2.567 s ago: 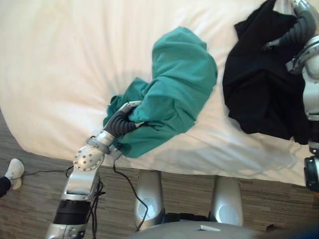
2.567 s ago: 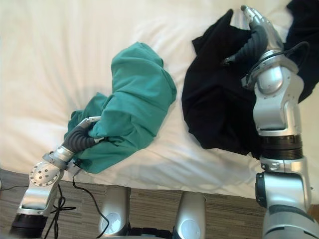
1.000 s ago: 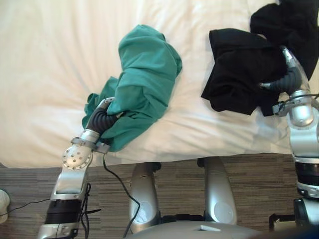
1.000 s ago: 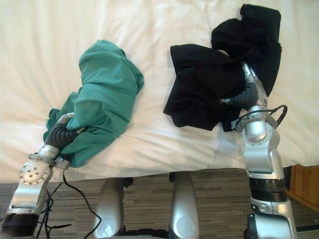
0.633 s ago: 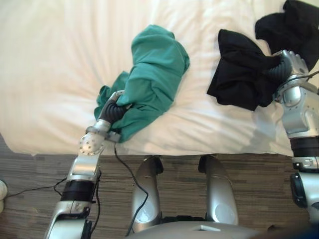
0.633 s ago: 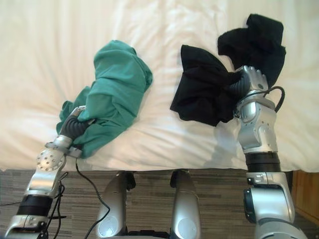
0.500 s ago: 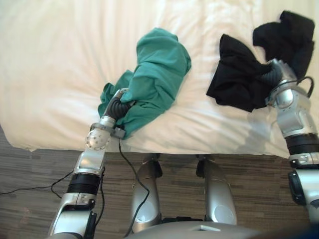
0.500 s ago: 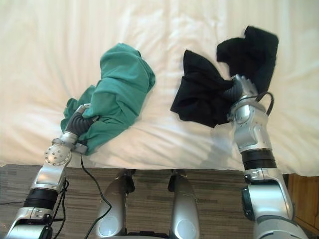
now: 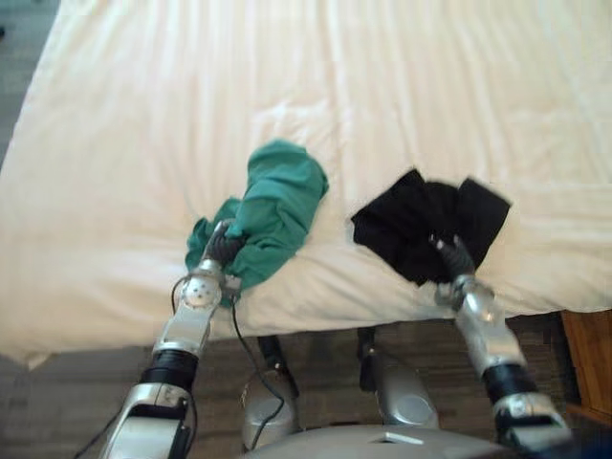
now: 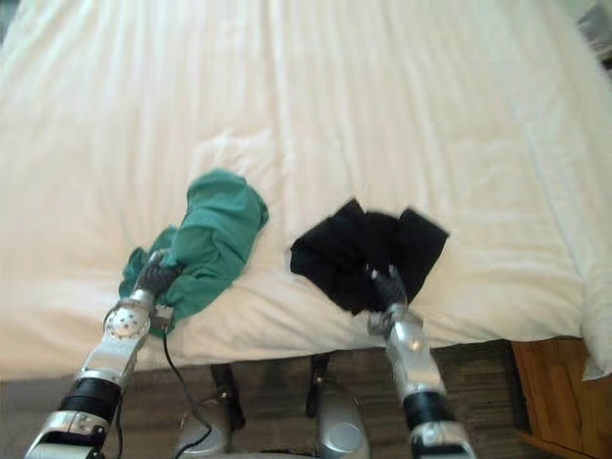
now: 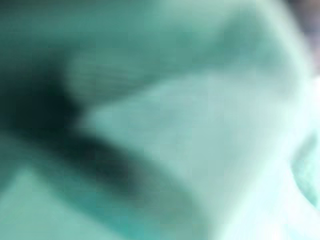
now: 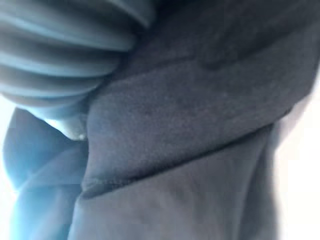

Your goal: Tidy the bed and pick cloth on bed and put in laundry

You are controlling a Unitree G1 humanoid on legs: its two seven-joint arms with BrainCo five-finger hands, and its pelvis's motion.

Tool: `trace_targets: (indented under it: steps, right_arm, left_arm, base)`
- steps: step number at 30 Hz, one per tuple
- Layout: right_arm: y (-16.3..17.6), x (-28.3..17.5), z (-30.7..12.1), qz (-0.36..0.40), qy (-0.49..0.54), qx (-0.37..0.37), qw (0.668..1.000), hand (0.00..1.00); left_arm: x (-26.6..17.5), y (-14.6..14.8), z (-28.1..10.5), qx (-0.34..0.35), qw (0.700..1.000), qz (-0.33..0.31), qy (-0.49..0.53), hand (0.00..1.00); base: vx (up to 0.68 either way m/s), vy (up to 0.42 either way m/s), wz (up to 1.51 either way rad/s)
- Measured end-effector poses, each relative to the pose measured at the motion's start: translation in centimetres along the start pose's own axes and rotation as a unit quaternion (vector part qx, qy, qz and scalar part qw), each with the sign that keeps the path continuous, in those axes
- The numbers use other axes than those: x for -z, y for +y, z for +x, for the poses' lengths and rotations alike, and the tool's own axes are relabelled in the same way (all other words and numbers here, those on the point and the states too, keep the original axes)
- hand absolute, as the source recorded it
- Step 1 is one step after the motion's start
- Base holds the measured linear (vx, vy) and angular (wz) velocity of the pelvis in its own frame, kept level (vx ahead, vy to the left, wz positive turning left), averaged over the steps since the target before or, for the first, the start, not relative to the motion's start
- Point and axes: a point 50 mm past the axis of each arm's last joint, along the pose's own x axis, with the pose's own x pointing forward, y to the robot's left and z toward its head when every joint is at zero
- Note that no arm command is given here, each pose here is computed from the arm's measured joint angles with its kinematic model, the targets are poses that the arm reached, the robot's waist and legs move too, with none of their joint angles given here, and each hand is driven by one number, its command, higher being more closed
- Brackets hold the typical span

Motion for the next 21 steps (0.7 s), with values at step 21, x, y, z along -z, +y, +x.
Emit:
trace_targets:
  steps: [21]
  right_arm:
    - [-3.0,19.9,-21.4,0.026,0.526,0.158,0.836,1.0]
  left_arm:
    - [9.5,-3.7,-7.0,0.441,0.862,0.022,0.25,1.0]
  base:
    - [0.05,0.037,-0.09]
